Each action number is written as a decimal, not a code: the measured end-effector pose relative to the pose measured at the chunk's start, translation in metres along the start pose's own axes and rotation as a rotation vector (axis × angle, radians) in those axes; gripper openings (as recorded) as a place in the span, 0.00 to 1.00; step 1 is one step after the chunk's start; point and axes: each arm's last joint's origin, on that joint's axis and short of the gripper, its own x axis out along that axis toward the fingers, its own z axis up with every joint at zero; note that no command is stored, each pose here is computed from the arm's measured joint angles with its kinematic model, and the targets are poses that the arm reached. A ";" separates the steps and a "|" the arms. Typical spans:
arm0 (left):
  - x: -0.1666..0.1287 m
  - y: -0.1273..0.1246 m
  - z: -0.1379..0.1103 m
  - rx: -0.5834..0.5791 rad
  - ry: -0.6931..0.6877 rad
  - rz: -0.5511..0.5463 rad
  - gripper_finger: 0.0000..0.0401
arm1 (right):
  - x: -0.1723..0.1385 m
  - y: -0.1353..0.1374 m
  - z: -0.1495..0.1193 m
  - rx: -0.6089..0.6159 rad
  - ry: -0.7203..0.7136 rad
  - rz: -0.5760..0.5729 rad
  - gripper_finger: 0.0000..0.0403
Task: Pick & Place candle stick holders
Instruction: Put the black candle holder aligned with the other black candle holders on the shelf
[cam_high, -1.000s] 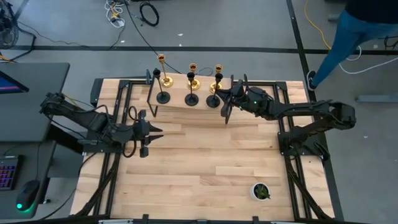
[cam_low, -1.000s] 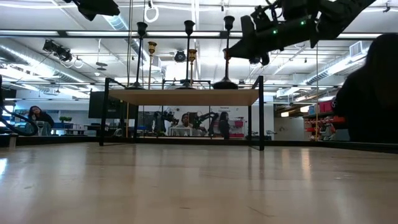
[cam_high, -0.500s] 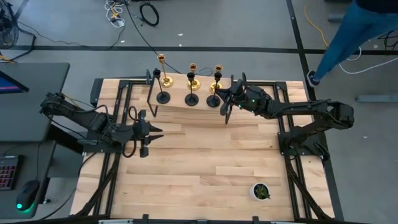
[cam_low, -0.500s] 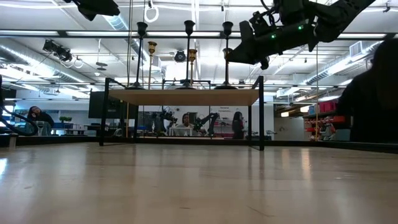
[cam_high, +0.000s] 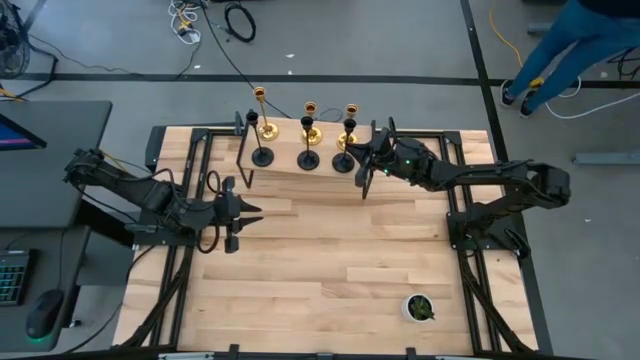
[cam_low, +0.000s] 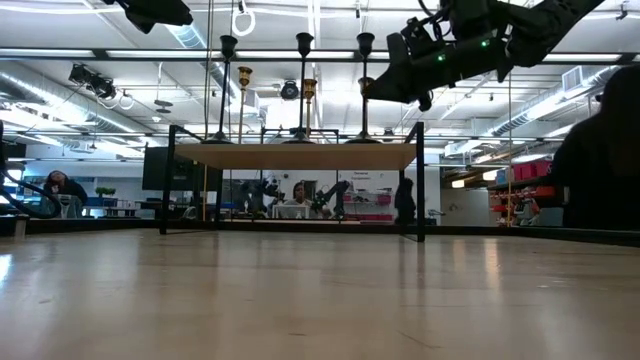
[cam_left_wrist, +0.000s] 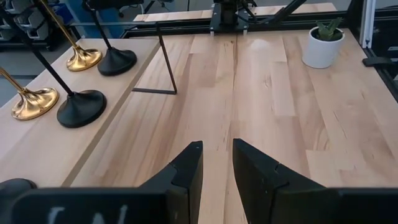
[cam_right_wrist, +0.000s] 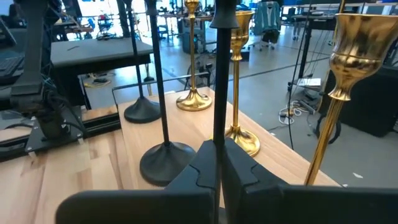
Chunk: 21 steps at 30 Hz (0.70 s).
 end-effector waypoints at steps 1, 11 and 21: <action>0.000 0.000 0.000 0.000 0.000 0.000 0.23 | -0.001 0.000 0.000 -0.004 0.001 0.000 0.00; 0.000 0.000 0.000 0.002 0.004 0.001 0.23 | -0.008 -0.001 0.005 -0.006 0.016 -0.001 0.00; 0.000 0.000 -0.001 0.002 0.004 0.001 0.23 | -0.008 -0.001 0.006 -0.004 -0.002 0.000 0.00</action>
